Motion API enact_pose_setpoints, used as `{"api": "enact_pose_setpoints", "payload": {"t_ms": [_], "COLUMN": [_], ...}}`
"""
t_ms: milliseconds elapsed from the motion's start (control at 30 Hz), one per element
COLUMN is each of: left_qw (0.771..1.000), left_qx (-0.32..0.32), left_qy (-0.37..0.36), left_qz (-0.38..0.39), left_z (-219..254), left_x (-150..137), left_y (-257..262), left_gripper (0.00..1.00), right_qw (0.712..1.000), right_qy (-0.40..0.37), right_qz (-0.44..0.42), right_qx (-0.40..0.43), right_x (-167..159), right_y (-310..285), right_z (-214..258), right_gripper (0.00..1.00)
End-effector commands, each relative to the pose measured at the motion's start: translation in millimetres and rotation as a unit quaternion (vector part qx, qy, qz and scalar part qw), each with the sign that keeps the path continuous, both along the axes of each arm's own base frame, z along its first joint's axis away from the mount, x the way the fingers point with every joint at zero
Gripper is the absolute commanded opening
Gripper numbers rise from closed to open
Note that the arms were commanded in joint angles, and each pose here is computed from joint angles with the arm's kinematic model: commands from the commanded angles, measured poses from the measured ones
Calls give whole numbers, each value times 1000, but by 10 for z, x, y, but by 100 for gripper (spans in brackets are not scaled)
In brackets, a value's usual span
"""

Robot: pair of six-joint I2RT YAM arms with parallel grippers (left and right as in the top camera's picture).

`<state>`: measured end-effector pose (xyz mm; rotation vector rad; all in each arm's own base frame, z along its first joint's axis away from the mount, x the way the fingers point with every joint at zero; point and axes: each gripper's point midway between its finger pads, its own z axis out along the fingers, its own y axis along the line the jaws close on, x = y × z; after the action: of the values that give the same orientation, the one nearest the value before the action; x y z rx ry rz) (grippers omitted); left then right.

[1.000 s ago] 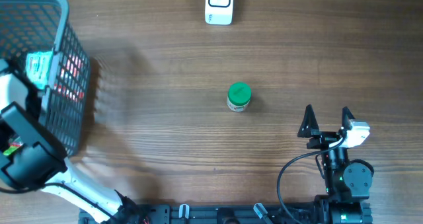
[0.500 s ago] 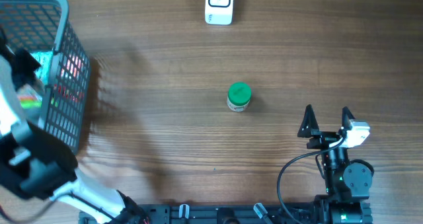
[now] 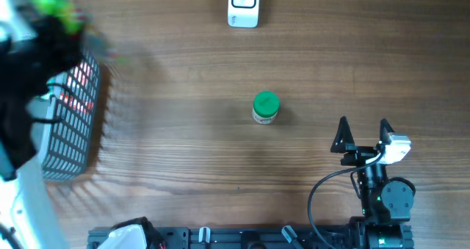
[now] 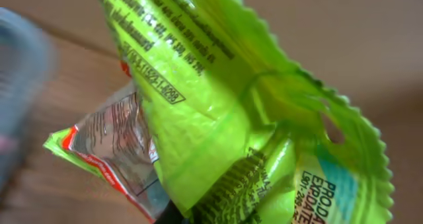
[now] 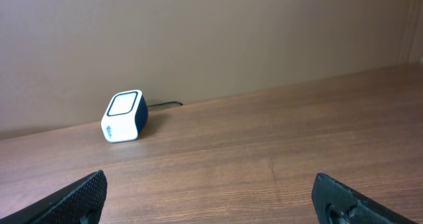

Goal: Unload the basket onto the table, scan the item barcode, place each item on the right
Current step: 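Reach the left gripper into the basket and grasp the green snack bag, then place the green snack bag beside the jar and open the left gripper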

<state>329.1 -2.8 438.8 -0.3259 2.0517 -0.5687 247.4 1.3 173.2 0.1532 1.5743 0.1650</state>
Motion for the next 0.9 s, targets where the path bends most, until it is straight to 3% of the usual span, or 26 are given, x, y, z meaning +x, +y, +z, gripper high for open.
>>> {"api": "enact_pose_setpoints", "payload": {"t_ms": [0, 167, 300, 467, 667, 867], "left_qw": [991, 949, 883, 823, 807, 807], "left_qx": [25, 70, -8, -89, -119, -141], "left_qy": [69, 151, 109, 36, 6, 49], "left_qz": [-108, -268, -456, -560, -578, -571], "left_z": [-484, -1506, -2044, -2467, -2877, -3356], "left_x": [122, 257, 55, -280, -494, -460], "left_y": [-605, -1272, -1811, -2026, -2048, -2053], "left_gripper": [4, 4, 4, 4, 4, 4], "right_qw": [1000, 1000, 1000, 1000, 1000, 1000], "right_qy": [-4, -4, -4, -4, -4, -4], "right_qz": [1, 1, 1, 1, 1, 1], "right_qx": [-8, -9, -9, -9, -9, -9], "right_x": [-2, -2, -2, -2, -2, -2], "right_y": [8, 8, 8, 8, 8, 8], "right_z": [18, 18, 18, 18, 18, 18], "right_gripper": [100, 100, 100, 100, 100, 100]}}
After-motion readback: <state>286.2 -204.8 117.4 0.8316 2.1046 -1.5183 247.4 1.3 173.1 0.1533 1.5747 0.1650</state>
